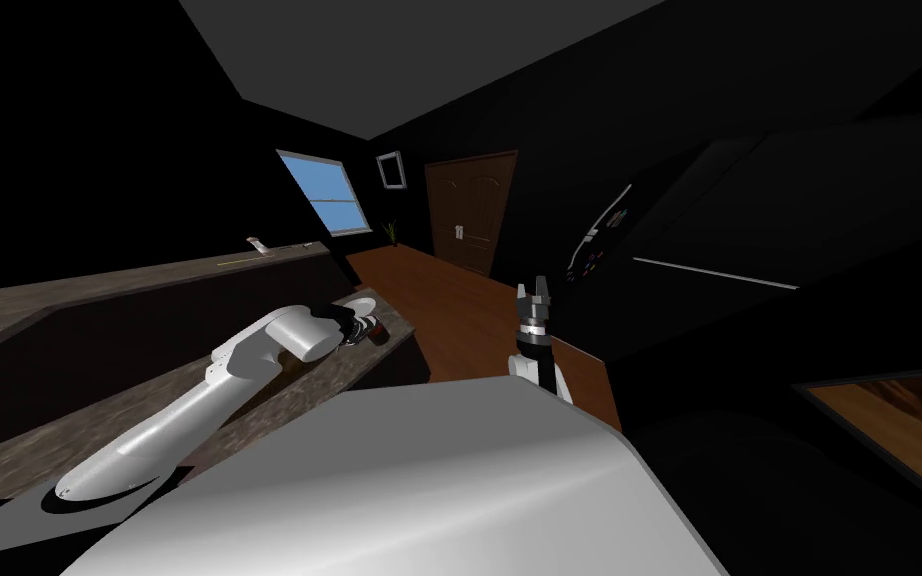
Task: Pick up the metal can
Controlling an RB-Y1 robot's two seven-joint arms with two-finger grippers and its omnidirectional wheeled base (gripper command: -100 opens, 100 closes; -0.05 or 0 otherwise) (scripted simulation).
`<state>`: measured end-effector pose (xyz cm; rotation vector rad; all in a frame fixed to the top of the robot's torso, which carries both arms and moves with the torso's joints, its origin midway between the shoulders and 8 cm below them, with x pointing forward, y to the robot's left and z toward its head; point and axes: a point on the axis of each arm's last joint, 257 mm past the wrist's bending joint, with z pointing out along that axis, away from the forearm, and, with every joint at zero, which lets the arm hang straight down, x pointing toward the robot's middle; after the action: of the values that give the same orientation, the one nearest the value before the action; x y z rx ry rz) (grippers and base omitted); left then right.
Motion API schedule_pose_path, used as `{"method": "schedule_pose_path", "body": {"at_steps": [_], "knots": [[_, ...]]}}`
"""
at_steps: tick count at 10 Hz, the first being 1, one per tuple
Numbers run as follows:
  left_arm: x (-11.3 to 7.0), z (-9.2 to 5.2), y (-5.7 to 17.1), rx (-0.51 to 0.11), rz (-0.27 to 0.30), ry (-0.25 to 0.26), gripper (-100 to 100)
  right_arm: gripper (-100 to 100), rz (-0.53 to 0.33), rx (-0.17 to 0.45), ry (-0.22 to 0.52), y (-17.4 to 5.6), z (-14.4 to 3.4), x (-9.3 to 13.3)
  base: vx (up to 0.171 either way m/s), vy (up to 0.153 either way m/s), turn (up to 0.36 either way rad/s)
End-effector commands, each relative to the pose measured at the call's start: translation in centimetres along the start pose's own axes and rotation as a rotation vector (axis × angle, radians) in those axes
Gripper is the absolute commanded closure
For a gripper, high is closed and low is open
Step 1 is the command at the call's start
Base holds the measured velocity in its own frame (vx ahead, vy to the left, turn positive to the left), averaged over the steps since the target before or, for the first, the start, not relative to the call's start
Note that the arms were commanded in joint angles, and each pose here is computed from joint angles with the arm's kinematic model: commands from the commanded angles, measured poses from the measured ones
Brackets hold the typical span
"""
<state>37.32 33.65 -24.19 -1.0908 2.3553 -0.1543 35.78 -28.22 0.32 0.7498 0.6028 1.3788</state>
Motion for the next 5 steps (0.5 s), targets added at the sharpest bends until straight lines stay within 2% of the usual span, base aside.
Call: {"method": "schedule_pose_path", "body": {"at_steps": [1, 5], "knots": [[0.34, -0.41, 0.01, -0.009, -0.02, -0.008, 100, 0, 0.0, 0.0, 0.0, 0.0, 0.0, 0.0, -0.028, 0.049, -0.13], [0.89, -1.19, 0.04, -0.022, -0.058, -0.022, 100, 0, 0.0, 0.0, 0.0, 0.0, 0.0, 0.0, -0.027, 0.05, -0.101]]}}
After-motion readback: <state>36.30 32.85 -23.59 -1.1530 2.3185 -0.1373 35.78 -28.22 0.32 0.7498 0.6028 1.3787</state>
